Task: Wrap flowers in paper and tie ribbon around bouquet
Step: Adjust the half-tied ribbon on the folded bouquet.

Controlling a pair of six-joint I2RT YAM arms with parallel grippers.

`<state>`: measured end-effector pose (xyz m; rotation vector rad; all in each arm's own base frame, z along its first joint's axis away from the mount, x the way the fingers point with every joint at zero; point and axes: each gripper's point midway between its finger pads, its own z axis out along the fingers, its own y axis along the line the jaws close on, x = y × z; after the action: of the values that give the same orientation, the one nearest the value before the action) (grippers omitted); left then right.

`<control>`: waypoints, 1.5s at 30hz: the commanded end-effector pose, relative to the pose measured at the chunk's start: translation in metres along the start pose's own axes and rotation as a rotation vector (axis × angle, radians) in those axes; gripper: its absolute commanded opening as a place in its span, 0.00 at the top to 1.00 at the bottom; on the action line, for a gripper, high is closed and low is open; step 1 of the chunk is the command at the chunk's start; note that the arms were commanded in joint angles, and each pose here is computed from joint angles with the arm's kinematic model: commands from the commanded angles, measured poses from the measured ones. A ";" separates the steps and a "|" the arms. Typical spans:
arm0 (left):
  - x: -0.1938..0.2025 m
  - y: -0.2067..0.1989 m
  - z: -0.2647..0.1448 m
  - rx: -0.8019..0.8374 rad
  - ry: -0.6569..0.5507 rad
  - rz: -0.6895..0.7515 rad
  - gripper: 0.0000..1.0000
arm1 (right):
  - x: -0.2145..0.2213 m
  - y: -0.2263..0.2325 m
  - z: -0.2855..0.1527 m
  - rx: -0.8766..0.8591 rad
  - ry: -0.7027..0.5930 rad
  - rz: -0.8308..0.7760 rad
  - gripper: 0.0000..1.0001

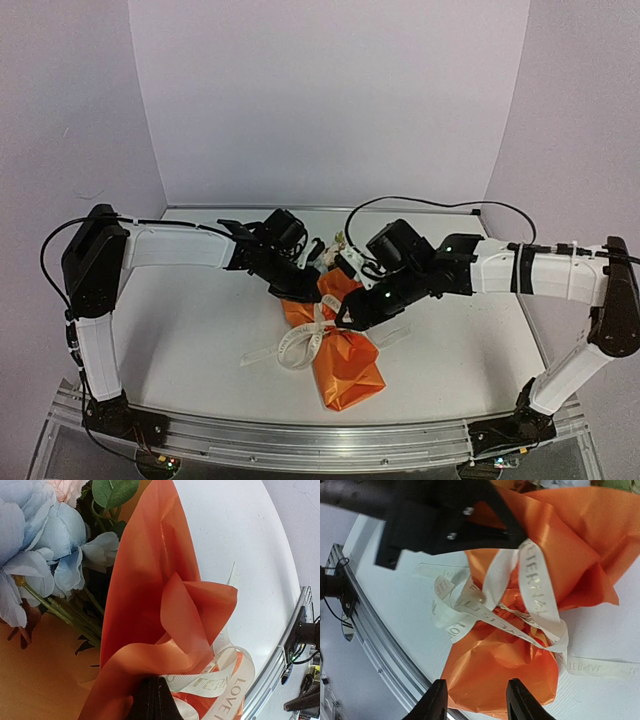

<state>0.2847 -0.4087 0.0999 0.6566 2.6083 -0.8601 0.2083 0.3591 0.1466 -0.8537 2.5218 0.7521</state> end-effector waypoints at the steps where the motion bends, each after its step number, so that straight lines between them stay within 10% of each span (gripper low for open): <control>1: -0.010 -0.015 -0.007 0.060 -0.011 0.042 1.00 | -0.003 0.011 0.000 0.017 -0.006 -0.316 0.55; 10: -0.004 -0.024 -0.005 0.119 0.030 0.070 1.00 | 0.011 0.035 0.028 -0.057 0.010 -0.805 0.48; 31: 0.000 -0.041 -0.005 0.228 0.061 0.121 1.00 | -0.030 0.039 0.102 0.096 -0.160 -1.043 0.40; 45: -0.001 -0.027 -0.008 0.210 0.054 0.097 1.00 | -0.029 0.031 0.076 0.142 -0.199 -0.862 0.97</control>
<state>0.2614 -0.4226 0.1064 0.8688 2.5790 -1.0918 0.2211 0.4419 0.0806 -1.6697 1.7281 0.3105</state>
